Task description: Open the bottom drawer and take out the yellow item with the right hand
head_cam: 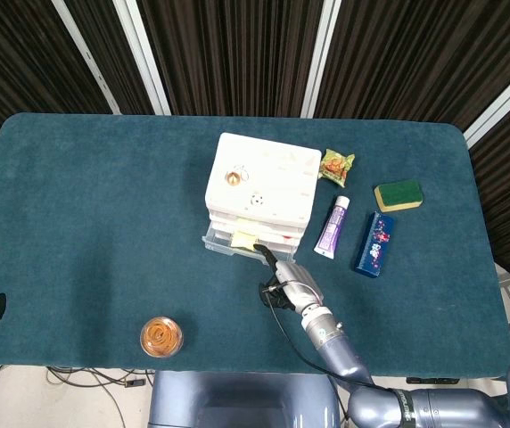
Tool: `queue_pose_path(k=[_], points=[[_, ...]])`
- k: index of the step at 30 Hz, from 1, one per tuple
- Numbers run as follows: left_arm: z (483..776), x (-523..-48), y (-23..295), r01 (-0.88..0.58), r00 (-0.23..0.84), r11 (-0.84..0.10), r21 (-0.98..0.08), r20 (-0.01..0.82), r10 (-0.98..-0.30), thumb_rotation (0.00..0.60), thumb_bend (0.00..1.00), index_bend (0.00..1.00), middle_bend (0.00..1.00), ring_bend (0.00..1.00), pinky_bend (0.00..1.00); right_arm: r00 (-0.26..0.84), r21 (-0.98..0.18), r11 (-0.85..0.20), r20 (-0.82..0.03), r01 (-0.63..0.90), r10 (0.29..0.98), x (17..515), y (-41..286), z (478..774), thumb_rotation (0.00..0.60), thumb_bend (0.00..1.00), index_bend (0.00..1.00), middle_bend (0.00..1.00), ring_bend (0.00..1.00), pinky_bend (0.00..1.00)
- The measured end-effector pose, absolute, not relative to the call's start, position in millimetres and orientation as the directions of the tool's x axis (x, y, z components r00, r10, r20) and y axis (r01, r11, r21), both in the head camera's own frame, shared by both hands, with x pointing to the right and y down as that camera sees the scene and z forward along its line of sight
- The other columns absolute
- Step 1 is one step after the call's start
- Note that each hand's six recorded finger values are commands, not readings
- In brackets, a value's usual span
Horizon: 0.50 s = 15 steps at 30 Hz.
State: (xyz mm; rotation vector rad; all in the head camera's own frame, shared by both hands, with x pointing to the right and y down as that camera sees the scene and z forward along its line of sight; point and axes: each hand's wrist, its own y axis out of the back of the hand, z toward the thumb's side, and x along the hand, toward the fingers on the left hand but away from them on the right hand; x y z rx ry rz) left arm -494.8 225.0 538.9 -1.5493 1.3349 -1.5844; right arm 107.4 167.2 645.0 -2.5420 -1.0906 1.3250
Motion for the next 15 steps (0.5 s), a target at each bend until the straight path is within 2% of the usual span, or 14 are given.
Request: queue_pose_path(k=[15], points=[[539.3, -494.9, 225.1, -0.251, -0.19, -0.359, -0.899, 0.41, -0.892, 0.6, 0.4, 0.07, 0.0, 0.0, 0.0, 0.369, -0.37, -0.788, -0.731, 0.492, 0.574, 90.4, 160.5, 646.1, 0.6, 0.62, 0.1, 0.99, 1.0, 1.0]])
